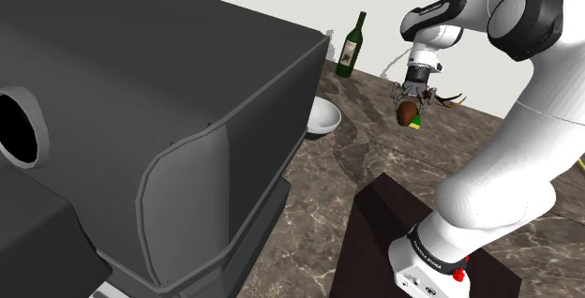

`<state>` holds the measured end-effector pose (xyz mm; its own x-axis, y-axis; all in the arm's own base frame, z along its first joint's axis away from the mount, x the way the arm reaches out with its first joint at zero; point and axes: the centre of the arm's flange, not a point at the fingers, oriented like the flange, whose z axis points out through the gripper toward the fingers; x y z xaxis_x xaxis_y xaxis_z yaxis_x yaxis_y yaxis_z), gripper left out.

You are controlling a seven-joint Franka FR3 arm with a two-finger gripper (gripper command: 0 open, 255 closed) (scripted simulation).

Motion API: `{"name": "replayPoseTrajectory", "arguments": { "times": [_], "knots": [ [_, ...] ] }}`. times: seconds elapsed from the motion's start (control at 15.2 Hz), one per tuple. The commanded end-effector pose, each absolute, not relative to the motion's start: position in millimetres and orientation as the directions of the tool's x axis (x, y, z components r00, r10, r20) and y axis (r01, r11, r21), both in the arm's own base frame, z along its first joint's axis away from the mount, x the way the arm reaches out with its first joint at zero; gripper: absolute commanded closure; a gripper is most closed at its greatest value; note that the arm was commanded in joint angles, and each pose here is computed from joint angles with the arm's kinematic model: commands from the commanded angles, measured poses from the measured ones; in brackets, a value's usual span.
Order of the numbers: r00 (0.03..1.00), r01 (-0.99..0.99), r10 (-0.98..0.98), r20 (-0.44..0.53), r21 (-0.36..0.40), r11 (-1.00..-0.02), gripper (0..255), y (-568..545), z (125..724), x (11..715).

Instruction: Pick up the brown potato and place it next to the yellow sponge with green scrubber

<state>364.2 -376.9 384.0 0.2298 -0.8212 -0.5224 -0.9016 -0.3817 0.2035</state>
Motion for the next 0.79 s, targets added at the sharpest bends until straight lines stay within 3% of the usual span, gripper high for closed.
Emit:
{"name": "replayPoseTrajectory", "arguments": {
  "times": [0.0,0.73],
  "knots": [
    [0.230,-0.902,-0.821,-0.522,0.203,-0.382,255,-376.8,373.7,364.6],
    [0.230,-0.902,-0.821,-0.522,0.203,-0.382,255,-376.8,322.7,364.6]
  ]
}}
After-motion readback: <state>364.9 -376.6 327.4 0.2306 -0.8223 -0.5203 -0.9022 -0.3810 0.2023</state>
